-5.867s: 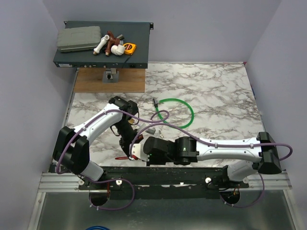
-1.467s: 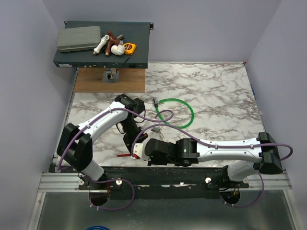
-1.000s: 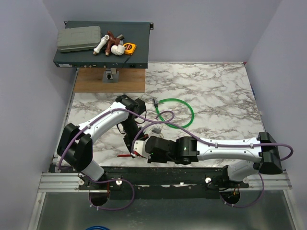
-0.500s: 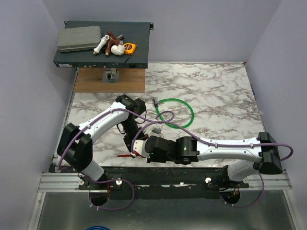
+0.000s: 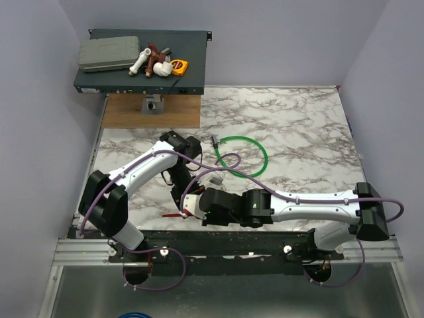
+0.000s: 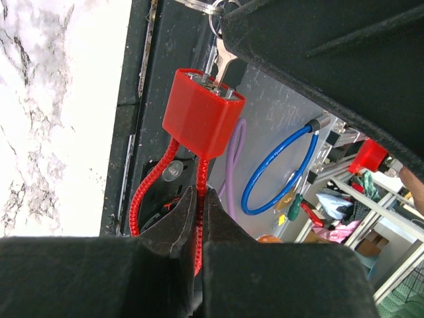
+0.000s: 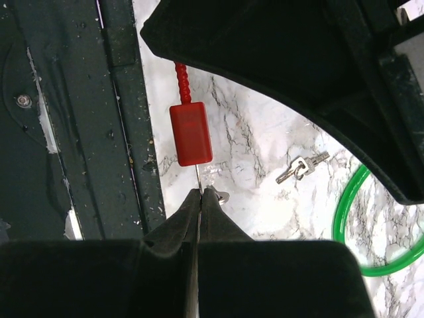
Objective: Unlock with the key
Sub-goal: Unlock the lock.
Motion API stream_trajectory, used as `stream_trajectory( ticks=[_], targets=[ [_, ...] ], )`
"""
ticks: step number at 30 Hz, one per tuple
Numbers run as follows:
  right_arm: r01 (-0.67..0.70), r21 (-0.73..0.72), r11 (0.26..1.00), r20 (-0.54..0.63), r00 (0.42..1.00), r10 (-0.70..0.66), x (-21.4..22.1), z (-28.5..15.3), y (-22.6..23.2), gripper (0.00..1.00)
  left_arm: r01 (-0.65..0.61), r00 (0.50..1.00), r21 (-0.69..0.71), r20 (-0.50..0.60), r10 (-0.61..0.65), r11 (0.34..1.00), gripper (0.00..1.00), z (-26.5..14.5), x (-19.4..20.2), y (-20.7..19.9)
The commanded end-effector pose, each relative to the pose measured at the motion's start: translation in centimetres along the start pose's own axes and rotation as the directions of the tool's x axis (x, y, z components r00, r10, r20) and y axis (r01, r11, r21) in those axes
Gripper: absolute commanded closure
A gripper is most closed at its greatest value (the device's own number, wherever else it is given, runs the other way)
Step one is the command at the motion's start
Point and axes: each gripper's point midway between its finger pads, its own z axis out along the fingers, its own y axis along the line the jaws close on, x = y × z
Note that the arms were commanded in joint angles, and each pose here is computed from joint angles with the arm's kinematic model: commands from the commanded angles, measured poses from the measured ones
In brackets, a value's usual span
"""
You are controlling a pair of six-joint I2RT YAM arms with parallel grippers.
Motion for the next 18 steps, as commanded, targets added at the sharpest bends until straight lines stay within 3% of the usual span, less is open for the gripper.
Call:
stream_trajectory(
  ticks=[1,11,18],
  targets=[
    [0.0,-0.006,1.0,0.041,0.999,0.001,-1.4,0.4,-0.1,0.99,-0.04,0.998,0.015,0.042,0.04,0.999,1.0,-0.4,-0.7,-0.8],
    [-0.017,-0.014,1.0,0.078,0.997,0.018,-2.5,0.6,0.1,0.99,-0.04,0.996,-0.002,0.076,0.04,0.999,1.0,-0.3,-1.5,-0.4],
    [-0.033,-0.003,0.999,0.081,0.996,0.033,-2.3,0.8,0.0,0.99,-0.033,0.978,0.028,0.206,0.027,0.999,1.0,-1.4,-3.5,-0.7]
  ],
)
